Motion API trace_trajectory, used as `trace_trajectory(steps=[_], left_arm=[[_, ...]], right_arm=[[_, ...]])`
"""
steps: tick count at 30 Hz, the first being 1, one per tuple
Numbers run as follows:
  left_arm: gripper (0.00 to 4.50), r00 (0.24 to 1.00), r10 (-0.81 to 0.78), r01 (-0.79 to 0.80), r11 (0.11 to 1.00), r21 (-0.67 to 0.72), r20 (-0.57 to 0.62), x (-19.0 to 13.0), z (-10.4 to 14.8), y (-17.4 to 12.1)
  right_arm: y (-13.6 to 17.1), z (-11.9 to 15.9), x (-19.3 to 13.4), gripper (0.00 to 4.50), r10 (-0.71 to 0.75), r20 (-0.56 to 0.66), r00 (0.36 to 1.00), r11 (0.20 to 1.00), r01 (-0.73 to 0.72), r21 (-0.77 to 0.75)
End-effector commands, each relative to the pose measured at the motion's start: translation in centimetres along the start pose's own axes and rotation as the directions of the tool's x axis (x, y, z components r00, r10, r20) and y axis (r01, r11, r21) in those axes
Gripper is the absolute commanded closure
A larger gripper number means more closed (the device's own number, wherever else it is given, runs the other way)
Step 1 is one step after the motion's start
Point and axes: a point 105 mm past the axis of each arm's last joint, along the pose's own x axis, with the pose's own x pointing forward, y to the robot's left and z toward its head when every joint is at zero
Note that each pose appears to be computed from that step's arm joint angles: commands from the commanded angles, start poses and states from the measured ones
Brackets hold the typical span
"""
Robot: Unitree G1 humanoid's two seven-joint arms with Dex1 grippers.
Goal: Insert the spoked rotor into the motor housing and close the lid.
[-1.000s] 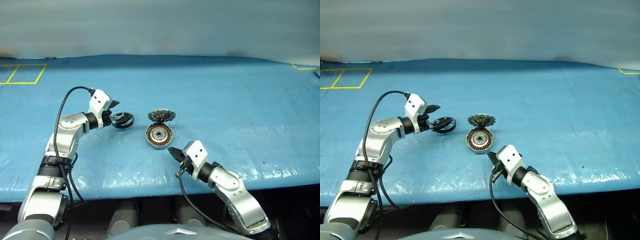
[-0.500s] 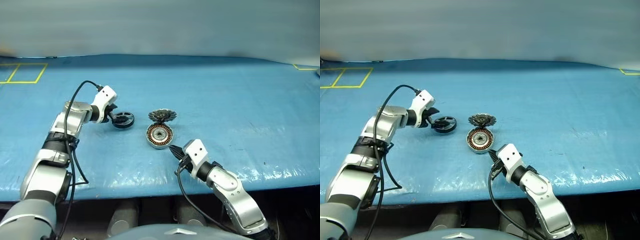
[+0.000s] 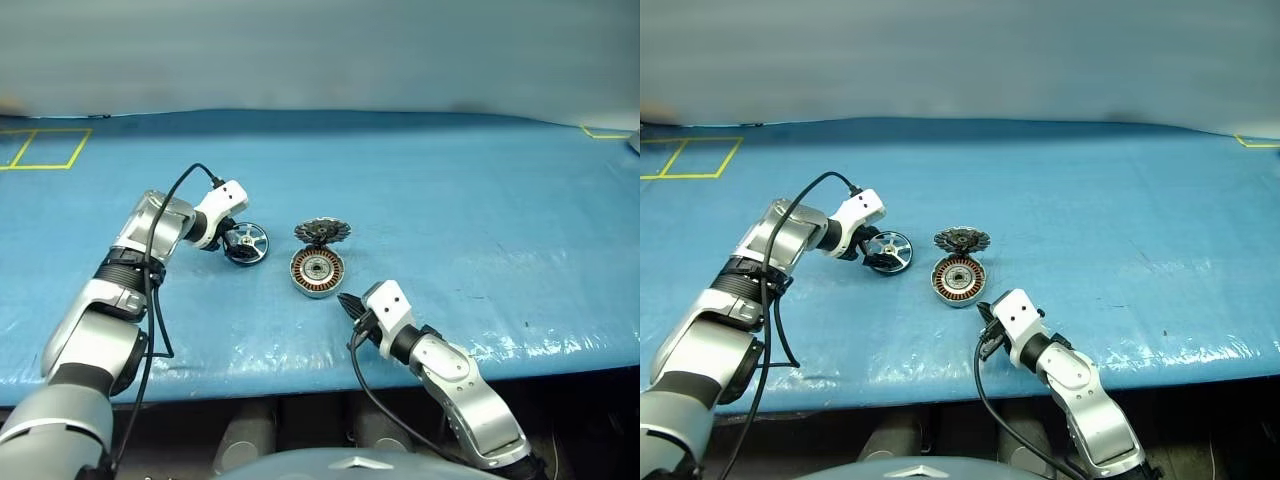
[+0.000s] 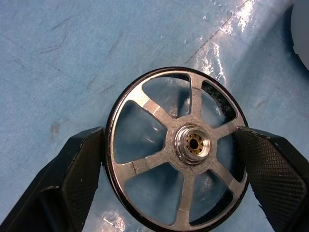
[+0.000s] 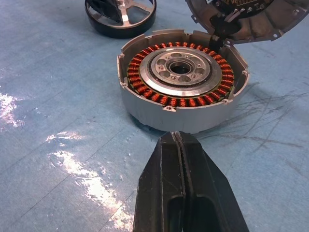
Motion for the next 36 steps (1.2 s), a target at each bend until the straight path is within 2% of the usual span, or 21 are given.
trace_trajectory(steps=[1,5,13,18,23,30,36], left_arm=[[0.00,0.999,0.021,-0.019,0.999,0.047,-0.041,-0.5,-0.7,0.5],[0.00,1.000,0.026,-0.026,0.997,0.068,-0.013,-0.7,-0.2,0.5],[0.00,0.999,0.028,-0.023,0.990,0.136,-0.033,0.0,-0.6,0.1],[1.09,0.999,0.024,-0.016,0.986,0.164,-0.048,0.3,-1.1,-0.2],[1.16,0.997,-0.035,0.049,0.976,0.211,-0.071,0.8,-2.0,-1.5],[1.30,0.998,-0.037,0.048,0.968,0.245,-0.047,0.5,-2.1,-1.9],[1.30,0.999,-0.012,0.004,0.979,0.202,0.040,-0.2,-1.6,-1.7]], right_arm=[[-0.1,0.8,0.0,4.48,-0.011,0.030,0.999,1.000,0.012,-0.009],[-0.1,0.6,0.1,4.48,-0.013,0.025,1.000,1.000,0.013,-0.015],[-0.4,0.8,0.4,4.48,-0.015,0.020,1.000,0.999,0.016,-0.033],[-0.2,0.4,0.6,4.50,-0.012,0.004,1.000,0.999,0.012,-0.042],[0.0,0.3,0.6,4.50,-0.015,0.004,1.000,0.999,0.015,-0.038],[-0.2,0.2,0.7,4.50,-0.023,-0.005,1.000,0.999,0.023,-0.046],[-0.2,0.2,0.8,4.50,-0.025,-0.005,1.000,0.999,0.024,-0.049]])
